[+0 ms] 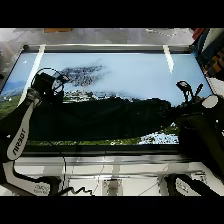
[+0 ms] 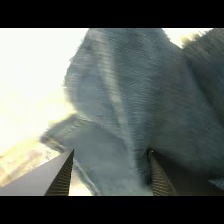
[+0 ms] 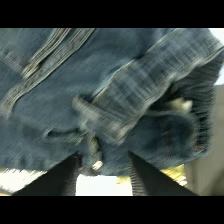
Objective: Fold the clothes and pants, and hang the long-sleeved shirts on hangers.
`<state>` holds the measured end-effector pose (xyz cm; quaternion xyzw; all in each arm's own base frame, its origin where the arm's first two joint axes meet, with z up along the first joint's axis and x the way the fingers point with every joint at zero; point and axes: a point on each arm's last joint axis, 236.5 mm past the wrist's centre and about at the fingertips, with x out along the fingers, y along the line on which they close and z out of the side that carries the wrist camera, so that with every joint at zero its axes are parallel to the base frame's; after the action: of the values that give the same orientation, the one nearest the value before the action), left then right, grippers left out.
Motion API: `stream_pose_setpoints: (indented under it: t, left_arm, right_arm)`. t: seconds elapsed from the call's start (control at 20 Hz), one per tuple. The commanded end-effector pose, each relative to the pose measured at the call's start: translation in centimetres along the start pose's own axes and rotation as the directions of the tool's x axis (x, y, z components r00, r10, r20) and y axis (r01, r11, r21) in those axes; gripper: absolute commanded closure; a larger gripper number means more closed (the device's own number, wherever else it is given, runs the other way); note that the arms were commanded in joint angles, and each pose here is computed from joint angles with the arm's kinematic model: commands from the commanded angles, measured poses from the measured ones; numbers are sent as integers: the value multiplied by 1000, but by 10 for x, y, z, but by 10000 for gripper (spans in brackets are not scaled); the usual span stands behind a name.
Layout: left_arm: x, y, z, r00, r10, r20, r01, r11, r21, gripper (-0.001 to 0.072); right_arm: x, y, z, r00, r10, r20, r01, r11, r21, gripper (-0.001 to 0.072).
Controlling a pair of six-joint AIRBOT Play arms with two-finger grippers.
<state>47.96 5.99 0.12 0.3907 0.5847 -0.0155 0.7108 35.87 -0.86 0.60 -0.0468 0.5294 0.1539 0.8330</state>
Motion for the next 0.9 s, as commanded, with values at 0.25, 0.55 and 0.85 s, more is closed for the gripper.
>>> stream_pose_setpoints:
  t: [0.25,0.55,0.85]
  left_arm:
    - [-79,100,-11,962,206,181,-139,935,-325,230]
    - [-109,135,-47,946,262,193,-148,875,-462,229]
    - [-112,151,-74,948,251,195,-102,821,-562,231]
  right_arm:
    - [66,-2,-7,994,97,-50,-88,983,160,317]
    - [82,34,8,960,278,16,-270,915,299,682]
    - [-12,77,75,884,353,306,-404,907,120,683]
